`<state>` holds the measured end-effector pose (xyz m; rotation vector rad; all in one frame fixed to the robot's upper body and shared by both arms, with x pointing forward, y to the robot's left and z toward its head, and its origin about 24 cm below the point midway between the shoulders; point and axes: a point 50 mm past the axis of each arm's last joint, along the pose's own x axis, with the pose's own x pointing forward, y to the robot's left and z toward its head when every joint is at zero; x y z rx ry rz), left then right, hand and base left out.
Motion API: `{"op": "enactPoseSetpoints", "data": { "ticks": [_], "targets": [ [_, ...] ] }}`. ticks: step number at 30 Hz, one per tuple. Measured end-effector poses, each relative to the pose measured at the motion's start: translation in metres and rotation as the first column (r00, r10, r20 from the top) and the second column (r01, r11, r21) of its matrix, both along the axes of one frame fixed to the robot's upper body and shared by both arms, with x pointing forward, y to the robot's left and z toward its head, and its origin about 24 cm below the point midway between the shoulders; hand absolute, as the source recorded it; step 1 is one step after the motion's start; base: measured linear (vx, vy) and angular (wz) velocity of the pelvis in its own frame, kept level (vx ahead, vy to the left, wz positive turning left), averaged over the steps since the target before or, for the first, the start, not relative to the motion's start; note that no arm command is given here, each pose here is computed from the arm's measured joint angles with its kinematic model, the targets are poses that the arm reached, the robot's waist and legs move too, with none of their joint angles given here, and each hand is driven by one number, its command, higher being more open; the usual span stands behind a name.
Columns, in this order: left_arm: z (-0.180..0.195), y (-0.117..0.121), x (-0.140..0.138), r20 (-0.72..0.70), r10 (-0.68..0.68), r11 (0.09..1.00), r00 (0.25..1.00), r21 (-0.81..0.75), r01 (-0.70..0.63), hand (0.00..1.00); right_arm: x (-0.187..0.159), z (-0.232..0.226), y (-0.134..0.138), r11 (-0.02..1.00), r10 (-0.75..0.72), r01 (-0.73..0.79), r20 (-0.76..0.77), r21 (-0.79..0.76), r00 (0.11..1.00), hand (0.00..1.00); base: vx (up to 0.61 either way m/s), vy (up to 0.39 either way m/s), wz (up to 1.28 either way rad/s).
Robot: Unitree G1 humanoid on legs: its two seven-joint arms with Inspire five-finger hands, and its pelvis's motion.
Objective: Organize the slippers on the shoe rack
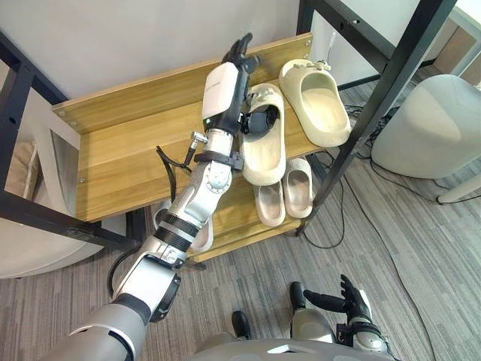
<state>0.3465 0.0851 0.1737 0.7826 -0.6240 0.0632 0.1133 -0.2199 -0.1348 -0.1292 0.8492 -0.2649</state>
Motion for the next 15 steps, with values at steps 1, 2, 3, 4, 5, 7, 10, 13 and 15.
{"op": "enactPoseSetpoints", "data": {
  "ticks": [1,2,3,4,5,7,10,13,15],
  "targets": [
    [0.0000,-0.0008,-0.0002,-0.002,-0.006,1.000,1.000,0.002,0.006,1.00,-0.0002,-0.0002,0.0000,1.000,0.002,-0.002,-0.002,0.000,1.000,1.00,0.00,0.000,0.06],
    [-0.0001,-0.0011,-0.0002,-0.003,-0.008,1.000,1.000,0.004,0.008,1.00,-0.0002,-0.0002,0.0000,1.000,0.002,-0.002,-0.002,0.000,1.000,1.00,0.00,0.000,0.05],
    [-0.0001,-0.0013,-0.0002,-0.003,-0.009,1.000,1.000,0.004,0.009,1.00,-0.0002,-0.0003,0.0000,1.000,0.002,-0.002,-0.002,0.000,1.000,1.00,0.00,0.000,0.03],
    [-0.0001,-0.0014,-0.0003,-0.003,-0.010,1.000,1.000,0.004,0.010,1.00,-0.0008,-0.0006,0.0000,1.000,0.001,-0.001,-0.005,0.000,1.000,1.00,0.00,0.000,0.00],
    [-0.0001,-0.0015,-0.0003,-0.003,-0.010,1.000,1.000,0.004,0.010,1.00,-0.0009,-0.0007,0.0000,1.000,0.001,-0.001,-0.006,0.000,1.000,1.00,0.00,0.000,0.04],
    [-0.0001,-0.0023,-0.0005,-0.003,-0.014,1.000,1.000,0.003,0.014,1.00,-0.0026,-0.0018,-0.0002,1.000,0.000,0.000,-0.014,0.000,1.000,1.00,0.00,0.000,0.04],
    [-0.0001,-0.0024,-0.0005,-0.003,-0.015,1.000,1.000,0.003,0.015,1.00,-0.0034,-0.0023,-0.0002,1.000,-0.001,0.001,-0.019,0.000,1.000,1.00,0.00,0.000,0.00],
    [-0.0001,-0.0024,-0.0005,-0.004,-0.016,1.000,1.000,0.003,0.016,1.00,-0.0034,-0.0023,-0.0002,1.000,-0.001,0.001,-0.018,0.000,1.000,1.00,0.00,0.000,0.00],
    [-0.0001,-0.0024,-0.0005,-0.005,-0.016,1.000,1.000,0.003,0.016,1.00,-0.0034,-0.0023,-0.0002,1.000,-0.001,0.001,-0.018,0.000,1.000,1.00,0.00,0.000,0.00]
  ]
}}
